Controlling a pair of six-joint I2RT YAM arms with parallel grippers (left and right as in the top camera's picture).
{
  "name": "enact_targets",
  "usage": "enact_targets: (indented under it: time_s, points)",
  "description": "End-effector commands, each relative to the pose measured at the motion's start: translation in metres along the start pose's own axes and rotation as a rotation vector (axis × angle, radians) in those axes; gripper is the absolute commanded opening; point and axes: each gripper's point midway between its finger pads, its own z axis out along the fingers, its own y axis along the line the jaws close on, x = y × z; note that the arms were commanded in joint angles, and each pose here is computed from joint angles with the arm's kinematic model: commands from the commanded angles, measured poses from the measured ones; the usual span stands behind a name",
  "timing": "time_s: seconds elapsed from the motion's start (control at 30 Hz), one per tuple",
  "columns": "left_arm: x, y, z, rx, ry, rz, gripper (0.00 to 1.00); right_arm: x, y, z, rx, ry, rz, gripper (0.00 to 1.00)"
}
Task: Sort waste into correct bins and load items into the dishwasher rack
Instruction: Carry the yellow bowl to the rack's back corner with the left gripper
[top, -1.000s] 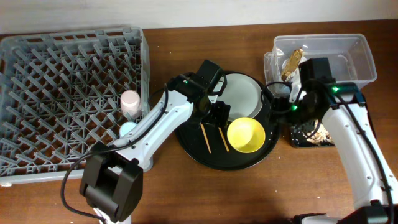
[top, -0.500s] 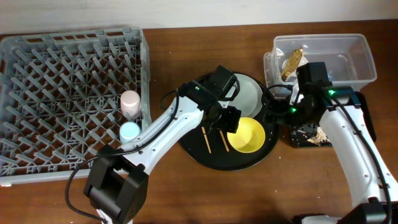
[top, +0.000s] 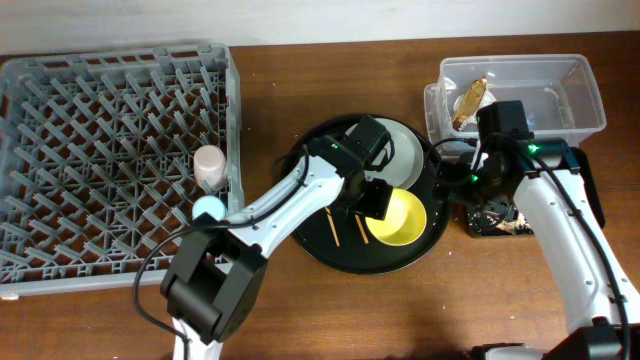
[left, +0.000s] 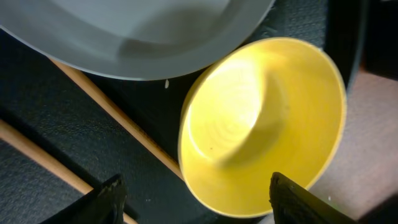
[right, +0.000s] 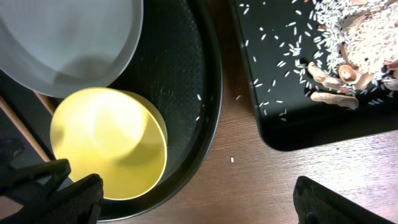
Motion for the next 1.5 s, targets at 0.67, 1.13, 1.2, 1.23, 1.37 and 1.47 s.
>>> enact_targets:
  time_s: [0.67, 1.13, 1.2, 1.23, 1.37, 1.47]
  points:
    - [0.002, 0.005, 0.037, -0.001, 0.040, -0.051, 0.01, -0.025, -0.060, -0.005, 0.076, -0.077, 0.206, 0.98]
    - [-0.066, 0.077, -0.221, -0.490, -0.407, -0.041, 0.01, -0.026, -0.061, -0.005, 0.079, -0.080, 0.206, 0.98]
    - [-0.061, 0.124, -0.275, -0.716, -0.507, -0.125, 0.01, -0.026, -0.061, -0.005, 0.079, -0.080, 0.206, 0.98]
    - [-0.056, 0.147, -0.300, -0.837, -0.545, -0.172, 0.01, -0.026, -0.061, -0.005, 0.079, -0.080, 0.206, 0.98]
    - [-0.046, 0.217, -0.360, -1.235, -0.611, -0.328, 0.01, -0.026, -0.061, -0.005, 0.079, -0.080, 0.206, 0.98]
    - [-0.040, 0.262, -0.399, -1.502, -0.668, -0.482, 0.00, -0.026, -0.061, -0.005, 0.079, -0.080, 0.206, 0.98]
